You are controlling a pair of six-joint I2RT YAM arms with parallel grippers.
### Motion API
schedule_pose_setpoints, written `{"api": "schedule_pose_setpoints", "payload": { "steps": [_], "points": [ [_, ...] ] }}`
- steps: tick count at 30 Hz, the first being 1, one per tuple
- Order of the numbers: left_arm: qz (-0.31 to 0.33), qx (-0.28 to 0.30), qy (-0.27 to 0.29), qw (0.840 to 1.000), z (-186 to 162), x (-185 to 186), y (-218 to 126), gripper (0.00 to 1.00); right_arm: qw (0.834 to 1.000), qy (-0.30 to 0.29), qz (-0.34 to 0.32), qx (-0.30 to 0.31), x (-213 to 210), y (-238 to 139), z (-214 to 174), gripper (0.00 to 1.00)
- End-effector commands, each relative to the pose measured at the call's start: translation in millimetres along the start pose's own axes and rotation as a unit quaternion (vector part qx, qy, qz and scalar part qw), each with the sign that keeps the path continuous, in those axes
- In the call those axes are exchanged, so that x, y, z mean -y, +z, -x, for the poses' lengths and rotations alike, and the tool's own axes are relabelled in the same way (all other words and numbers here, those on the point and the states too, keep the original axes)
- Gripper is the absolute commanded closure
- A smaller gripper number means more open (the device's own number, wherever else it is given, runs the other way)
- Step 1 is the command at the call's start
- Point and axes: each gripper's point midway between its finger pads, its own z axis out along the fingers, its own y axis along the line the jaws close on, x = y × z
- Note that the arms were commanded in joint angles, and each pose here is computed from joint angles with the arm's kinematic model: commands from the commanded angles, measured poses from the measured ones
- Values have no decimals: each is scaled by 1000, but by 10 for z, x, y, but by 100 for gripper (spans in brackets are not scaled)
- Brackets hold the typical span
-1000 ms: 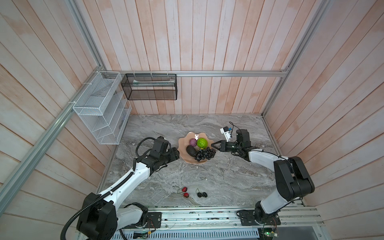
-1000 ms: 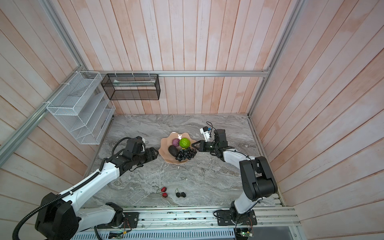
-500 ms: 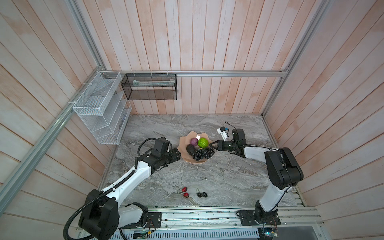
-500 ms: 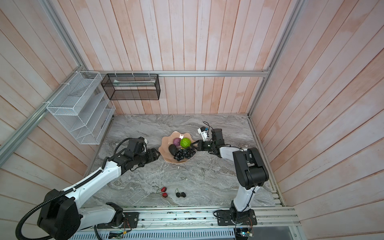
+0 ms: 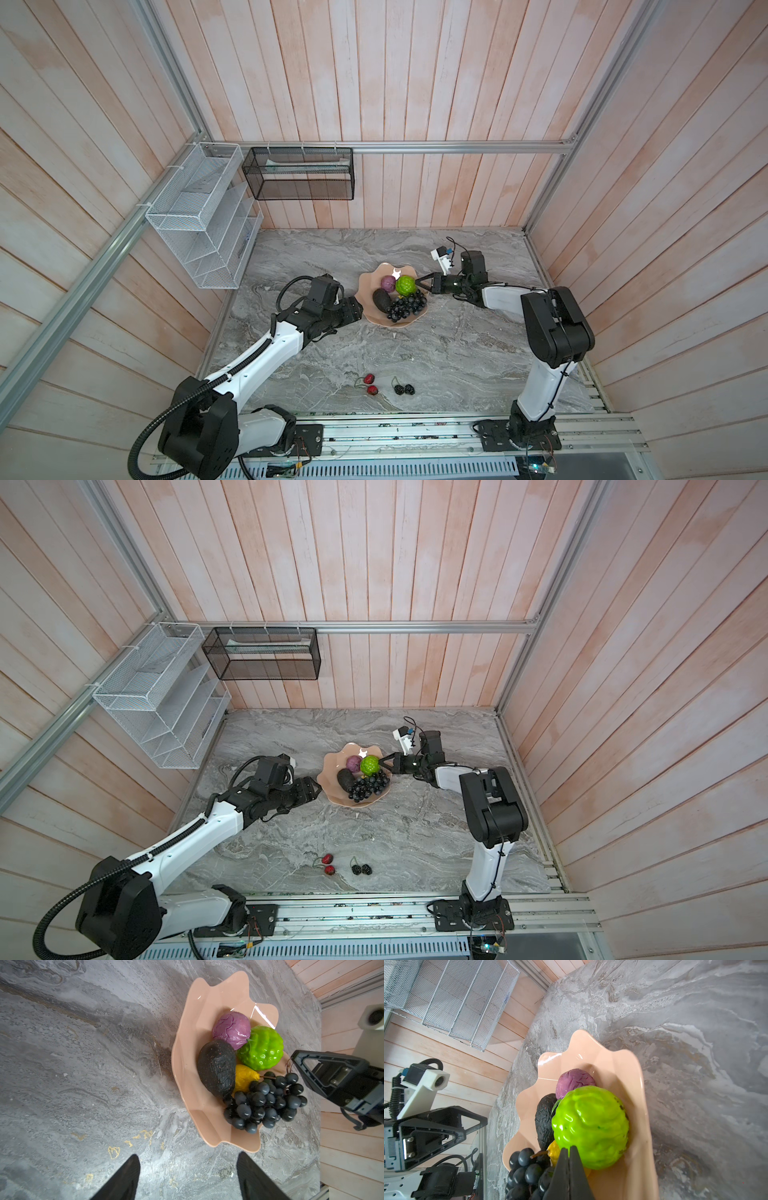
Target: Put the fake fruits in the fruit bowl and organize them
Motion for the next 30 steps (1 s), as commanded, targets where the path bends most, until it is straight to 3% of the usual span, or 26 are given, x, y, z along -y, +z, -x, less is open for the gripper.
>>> {"api": "schedule_pose_setpoints", "payload": {
  "steps": [1, 7, 10, 17, 26, 30],
  "points": [
    [-9, 4, 6, 1000, 28, 53, -7, 24, 1000, -26, 1, -2, -55, 102, 64, 100],
    [-16, 1, 10, 1000, -9, 80, -38, 22, 999, -28, -13, -14, -25, 161, 106, 100],
    [-16, 0, 13, 1000, -28, 80, -61, 22, 999, -36, -28, -10, -39, 115, 139, 85],
    [-19, -23, 19, 999, -138, 69, -88, 24, 994, -71, -80, -2, -171, -94, 322, 63],
    [19, -80, 36, 996, -453, -90, -45, 23, 981, -121, -147, 23, -442, -384, 301, 49],
    [41, -109, 47, 992, -646, -125, 18, 25, 977, -130, -166, 31, -492, -455, 171, 50]
  ]
}}
